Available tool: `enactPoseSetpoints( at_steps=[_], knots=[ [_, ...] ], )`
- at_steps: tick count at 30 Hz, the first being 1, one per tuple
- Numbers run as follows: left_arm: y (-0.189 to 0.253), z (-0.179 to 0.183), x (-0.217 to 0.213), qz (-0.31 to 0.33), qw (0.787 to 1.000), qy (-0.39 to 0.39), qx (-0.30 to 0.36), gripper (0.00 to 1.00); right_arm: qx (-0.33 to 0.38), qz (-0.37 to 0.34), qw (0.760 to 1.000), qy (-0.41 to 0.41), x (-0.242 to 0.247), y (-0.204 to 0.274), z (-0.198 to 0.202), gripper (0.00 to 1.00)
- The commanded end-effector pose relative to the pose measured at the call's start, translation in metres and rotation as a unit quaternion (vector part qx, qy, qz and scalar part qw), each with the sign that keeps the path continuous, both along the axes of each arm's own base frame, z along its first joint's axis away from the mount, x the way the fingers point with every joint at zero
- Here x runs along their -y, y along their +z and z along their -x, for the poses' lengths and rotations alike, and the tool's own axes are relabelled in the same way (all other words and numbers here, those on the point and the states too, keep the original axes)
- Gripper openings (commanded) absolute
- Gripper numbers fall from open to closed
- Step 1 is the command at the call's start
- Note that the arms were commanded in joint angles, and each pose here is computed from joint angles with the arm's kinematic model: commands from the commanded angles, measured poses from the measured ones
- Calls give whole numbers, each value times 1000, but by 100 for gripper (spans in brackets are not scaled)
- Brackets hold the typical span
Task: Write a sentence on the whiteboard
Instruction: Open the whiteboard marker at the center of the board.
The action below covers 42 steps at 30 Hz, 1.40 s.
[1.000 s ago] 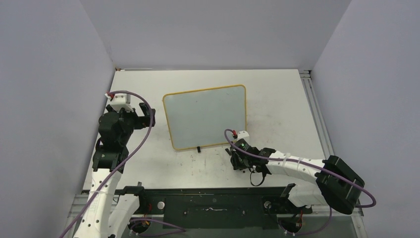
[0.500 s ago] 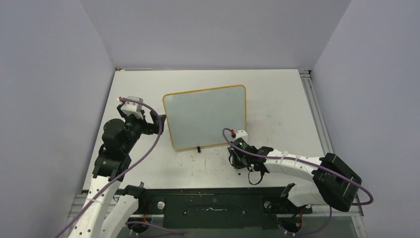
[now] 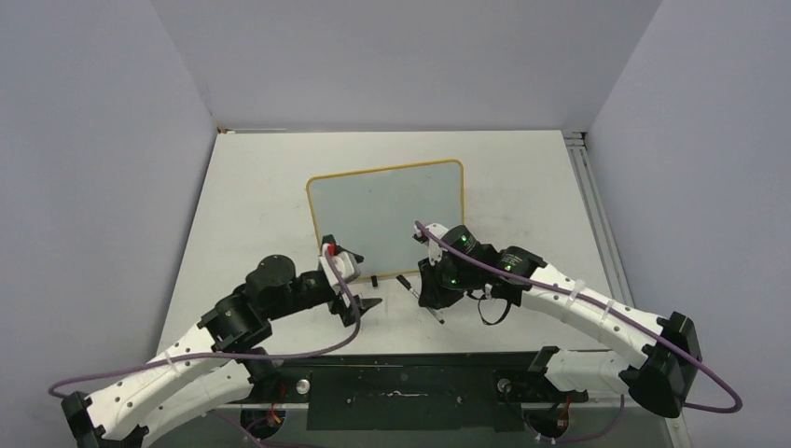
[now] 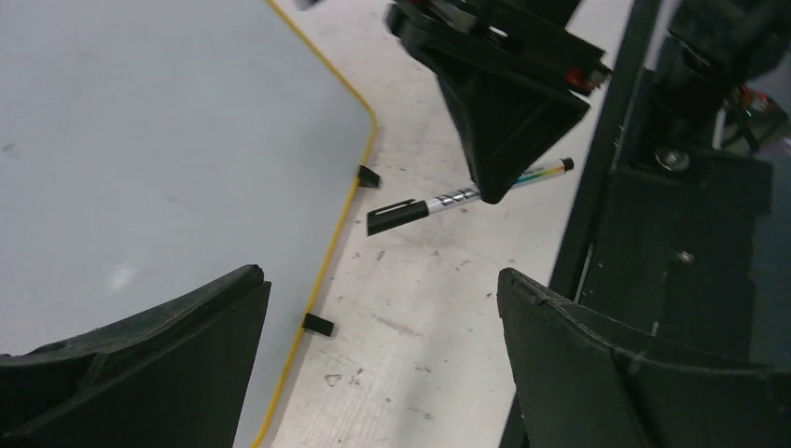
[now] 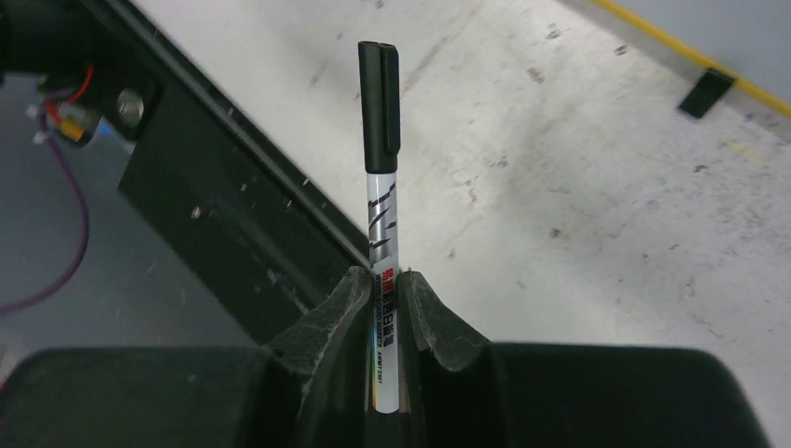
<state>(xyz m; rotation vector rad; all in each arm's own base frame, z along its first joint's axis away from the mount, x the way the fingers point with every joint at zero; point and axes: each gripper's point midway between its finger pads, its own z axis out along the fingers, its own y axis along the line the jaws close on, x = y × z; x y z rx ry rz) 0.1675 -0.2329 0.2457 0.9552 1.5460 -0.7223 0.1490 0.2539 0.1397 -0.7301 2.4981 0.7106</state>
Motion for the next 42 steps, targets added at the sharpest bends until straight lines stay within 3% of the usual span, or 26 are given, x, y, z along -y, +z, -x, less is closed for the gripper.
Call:
enactPoseSetpoints(
  at_steps=[1, 9, 13, 32, 37, 39, 42],
  knots=[
    [-23, 28, 23, -70, 994, -77, 33, 92, -79, -24, 989, 126, -2, 20, 53, 5],
    [-61, 61, 39, -152, 978, -134, 47, 92, -136, -47, 966, 213, -4, 35, 83, 5],
    [-71, 75, 46, -179, 970, -158, 50, 88, -158, -71, 956, 238, -10, 44, 92, 5],
    [-81, 99, 62, -211, 957, -190, 55, 34, -191, -102, 940, 262, -26, 52, 97, 5],
    [-82, 103, 67, -214, 956, -193, 46, 10, -179, -106, 945, 252, -25, 52, 88, 5],
    [-82, 102, 67, -214, 958, -187, 42, 1, -174, -112, 949, 238, -23, 51, 80, 10],
    [-83, 97, 64, -219, 961, -168, 34, 0, -159, -127, 956, 212, -18, 53, 65, 23]
  ],
)
